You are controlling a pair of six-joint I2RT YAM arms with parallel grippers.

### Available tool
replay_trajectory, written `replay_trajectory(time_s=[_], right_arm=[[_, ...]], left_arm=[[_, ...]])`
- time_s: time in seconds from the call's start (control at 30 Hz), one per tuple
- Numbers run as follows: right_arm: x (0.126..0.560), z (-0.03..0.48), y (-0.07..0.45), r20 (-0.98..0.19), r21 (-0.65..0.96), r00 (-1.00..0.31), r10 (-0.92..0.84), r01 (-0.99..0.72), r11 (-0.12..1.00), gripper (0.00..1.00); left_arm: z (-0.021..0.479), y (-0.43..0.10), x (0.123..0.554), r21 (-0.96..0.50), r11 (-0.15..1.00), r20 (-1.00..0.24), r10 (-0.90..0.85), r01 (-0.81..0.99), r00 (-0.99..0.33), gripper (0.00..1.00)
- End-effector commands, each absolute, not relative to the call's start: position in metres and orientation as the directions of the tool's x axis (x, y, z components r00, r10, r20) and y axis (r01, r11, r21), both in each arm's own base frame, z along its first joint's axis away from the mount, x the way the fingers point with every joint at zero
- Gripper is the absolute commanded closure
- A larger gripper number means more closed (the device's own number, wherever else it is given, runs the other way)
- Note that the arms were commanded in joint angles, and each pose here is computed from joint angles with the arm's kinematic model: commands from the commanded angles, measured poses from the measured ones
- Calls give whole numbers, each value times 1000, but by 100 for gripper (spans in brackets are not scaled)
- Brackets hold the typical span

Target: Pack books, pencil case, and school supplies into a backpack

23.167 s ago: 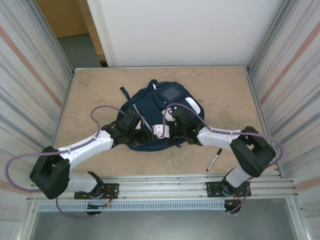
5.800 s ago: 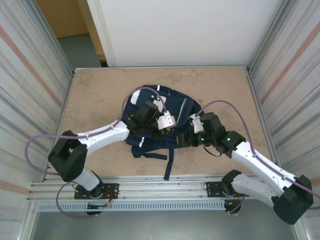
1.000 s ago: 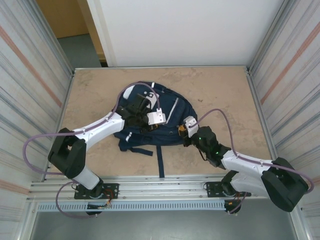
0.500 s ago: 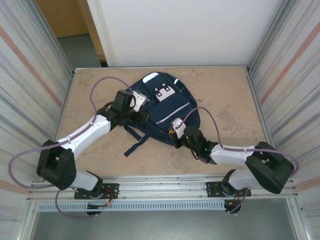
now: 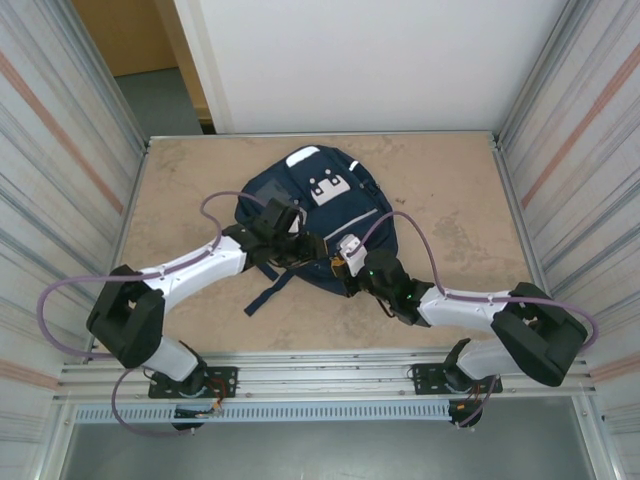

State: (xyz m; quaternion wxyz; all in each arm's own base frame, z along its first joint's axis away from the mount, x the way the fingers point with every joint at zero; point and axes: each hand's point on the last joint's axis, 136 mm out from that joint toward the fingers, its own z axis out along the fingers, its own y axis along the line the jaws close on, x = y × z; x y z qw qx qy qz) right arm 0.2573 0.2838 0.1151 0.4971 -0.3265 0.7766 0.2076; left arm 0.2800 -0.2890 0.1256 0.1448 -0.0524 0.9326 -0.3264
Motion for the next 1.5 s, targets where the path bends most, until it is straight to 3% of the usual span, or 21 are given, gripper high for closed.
replay_trajectory(time_s=[0.0, 0.33, 0.37, 0.5, 0.53, 0.87, 1.03, 1.2, 1.37, 1.47], right_arm=[[252, 138, 309, -936, 38, -257, -242, -755, 654, 100], [242, 132, 318, -934, 19, -236, -269, -784, 620, 100], [240, 132, 320, -934, 21, -234, -270, -791, 612, 100], [230, 138, 331, -934, 55, -237, -269, -837, 545, 100], [232, 138, 332, -930, 51, -241, -278, -834, 550, 100], [271, 103, 281, -857, -106, -289, -426, -712, 694, 100], [298, 103, 245, -863, -33, -382, -330, -610, 792, 100], [319, 113, 224, -874, -43, -385, -297, -548, 836, 100], [311, 122, 237, -884, -32, -353, -307, -610, 792, 100], [285, 125, 268, -879, -44, -298, -373, -727, 685, 100]], left_arm=[[112, -281, 295, -589, 796, -217, -323, -140, -921, 60], [92, -255, 297, -437, 872, -260, -358, -222, -897, 60], [91, -252, 299, -427, 875, -275, -365, -227, -890, 64], [91, -242, 304, -380, 894, -320, -370, -239, -872, 98], [92, -242, 305, -376, 897, -326, -364, -233, -873, 100], [106, -213, 292, -398, 907, -301, -272, -138, -914, 100], [112, -193, 288, -478, 872, -280, -260, -100, -924, 100], [110, -165, 293, -502, 860, -208, -224, -93, -952, 100], [102, -115, 327, -397, 905, -179, -236, -150, -955, 100], [105, -106, 355, -391, 913, -194, -209, -120, -959, 100]])
